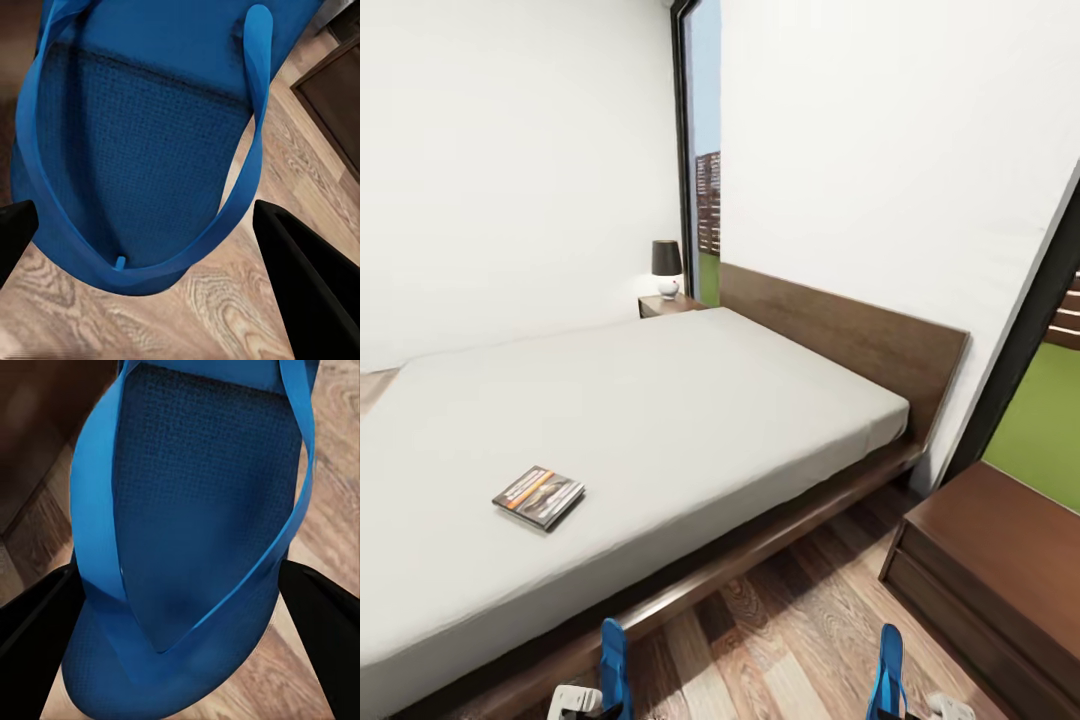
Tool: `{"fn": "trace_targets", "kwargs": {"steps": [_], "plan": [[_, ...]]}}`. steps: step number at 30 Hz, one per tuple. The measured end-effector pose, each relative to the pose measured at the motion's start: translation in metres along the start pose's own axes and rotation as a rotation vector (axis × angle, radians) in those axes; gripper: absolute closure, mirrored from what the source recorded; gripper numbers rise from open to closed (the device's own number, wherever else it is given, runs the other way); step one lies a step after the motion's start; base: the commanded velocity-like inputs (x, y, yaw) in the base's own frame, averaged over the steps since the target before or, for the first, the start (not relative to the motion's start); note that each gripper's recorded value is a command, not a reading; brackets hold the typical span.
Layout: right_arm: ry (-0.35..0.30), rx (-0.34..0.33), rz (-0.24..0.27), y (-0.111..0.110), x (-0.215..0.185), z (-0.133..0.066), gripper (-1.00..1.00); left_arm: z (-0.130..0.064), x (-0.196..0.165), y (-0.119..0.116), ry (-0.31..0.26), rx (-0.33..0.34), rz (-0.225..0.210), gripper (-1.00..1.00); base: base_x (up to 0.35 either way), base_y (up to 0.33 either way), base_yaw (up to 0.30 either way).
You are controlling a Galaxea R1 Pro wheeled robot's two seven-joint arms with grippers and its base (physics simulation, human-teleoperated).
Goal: In the bedroom, move the book from the bed onto either nightstand, and place the two sandals side by side next to the bed.
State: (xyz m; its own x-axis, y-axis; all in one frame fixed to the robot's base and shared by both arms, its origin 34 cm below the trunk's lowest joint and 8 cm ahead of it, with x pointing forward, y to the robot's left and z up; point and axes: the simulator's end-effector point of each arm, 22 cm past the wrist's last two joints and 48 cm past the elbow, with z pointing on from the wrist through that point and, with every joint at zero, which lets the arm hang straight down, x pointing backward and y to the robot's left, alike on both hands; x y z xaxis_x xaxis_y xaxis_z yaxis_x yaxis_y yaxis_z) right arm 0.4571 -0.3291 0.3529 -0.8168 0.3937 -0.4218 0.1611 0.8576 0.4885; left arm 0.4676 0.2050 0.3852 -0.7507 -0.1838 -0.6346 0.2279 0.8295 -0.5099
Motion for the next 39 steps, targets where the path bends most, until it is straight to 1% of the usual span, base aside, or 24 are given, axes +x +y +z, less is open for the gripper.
{"fn": "trace_targets", "kwargs": {"steps": [39], "plan": [[0.000,0.000,0.001,-0.0001,0.0002,-0.0001,1.00,0.0004,0.0004,-0.0006,0.001,0.001,0.001,1.00,0.000,0.000,0.209]]}}
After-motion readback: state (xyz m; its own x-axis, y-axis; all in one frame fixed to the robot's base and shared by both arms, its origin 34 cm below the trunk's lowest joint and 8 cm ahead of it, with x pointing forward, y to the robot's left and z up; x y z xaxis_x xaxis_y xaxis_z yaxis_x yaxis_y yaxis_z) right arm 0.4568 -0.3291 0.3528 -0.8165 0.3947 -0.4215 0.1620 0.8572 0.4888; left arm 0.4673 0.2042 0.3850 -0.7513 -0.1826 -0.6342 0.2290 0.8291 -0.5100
